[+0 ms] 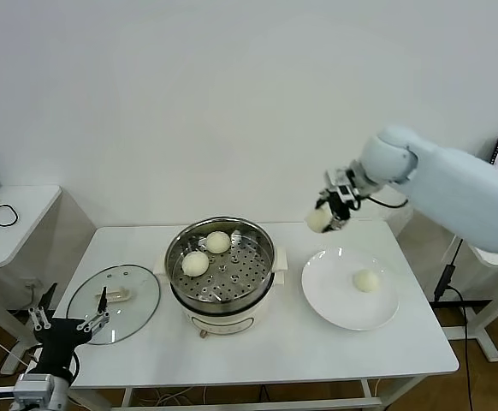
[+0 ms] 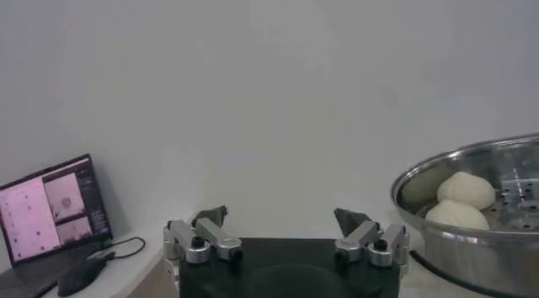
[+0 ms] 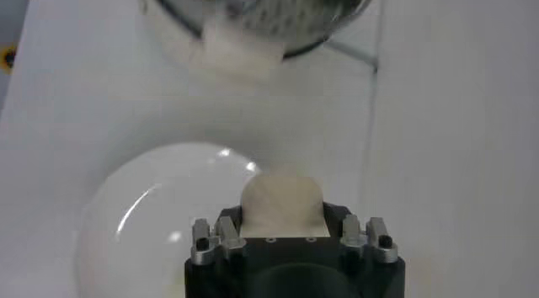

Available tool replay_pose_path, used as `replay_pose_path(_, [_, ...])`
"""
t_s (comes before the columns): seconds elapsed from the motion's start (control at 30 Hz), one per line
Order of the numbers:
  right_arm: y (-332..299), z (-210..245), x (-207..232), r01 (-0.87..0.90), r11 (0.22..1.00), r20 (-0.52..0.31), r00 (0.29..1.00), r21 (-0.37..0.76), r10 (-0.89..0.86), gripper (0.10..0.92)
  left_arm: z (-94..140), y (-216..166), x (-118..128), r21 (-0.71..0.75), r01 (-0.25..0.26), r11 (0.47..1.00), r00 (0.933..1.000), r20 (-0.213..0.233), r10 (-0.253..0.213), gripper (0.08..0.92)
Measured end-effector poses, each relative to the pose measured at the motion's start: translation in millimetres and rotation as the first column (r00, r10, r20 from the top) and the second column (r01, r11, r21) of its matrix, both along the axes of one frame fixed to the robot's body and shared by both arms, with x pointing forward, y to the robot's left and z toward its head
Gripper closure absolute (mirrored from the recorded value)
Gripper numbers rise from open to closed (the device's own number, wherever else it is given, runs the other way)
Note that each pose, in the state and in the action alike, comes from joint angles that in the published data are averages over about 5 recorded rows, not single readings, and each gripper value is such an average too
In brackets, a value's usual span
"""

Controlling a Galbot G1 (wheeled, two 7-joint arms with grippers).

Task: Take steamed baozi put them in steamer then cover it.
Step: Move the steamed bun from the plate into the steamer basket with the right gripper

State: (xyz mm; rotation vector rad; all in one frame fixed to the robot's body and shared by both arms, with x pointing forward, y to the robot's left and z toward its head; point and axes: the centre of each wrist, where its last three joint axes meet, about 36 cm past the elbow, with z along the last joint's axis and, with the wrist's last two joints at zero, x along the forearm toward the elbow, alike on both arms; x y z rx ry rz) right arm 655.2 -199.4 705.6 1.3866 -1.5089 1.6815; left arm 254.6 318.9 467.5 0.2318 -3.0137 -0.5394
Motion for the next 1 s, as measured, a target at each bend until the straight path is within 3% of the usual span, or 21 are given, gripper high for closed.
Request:
replay_pose_path(0.43, [115.0, -24.6, -11.6, -0.251, 0.968, -0.022, 0.968, -0.02, 0.25, 0.411, 3.6, 6.7, -4.1, 0.004, -0.022, 1.0, 0.9998, 0.001, 0.022, 0.177])
replay_pose_path(1.0, [191.9, -99.7, -42.4, -0.546, 0.834, -0.087, 0.837, -0.078, 0.539, 0.411, 8.3, 7.6, -5.8, -0.002, -0.042, 0.999, 0.999, 0.015, 0.042, 0.177])
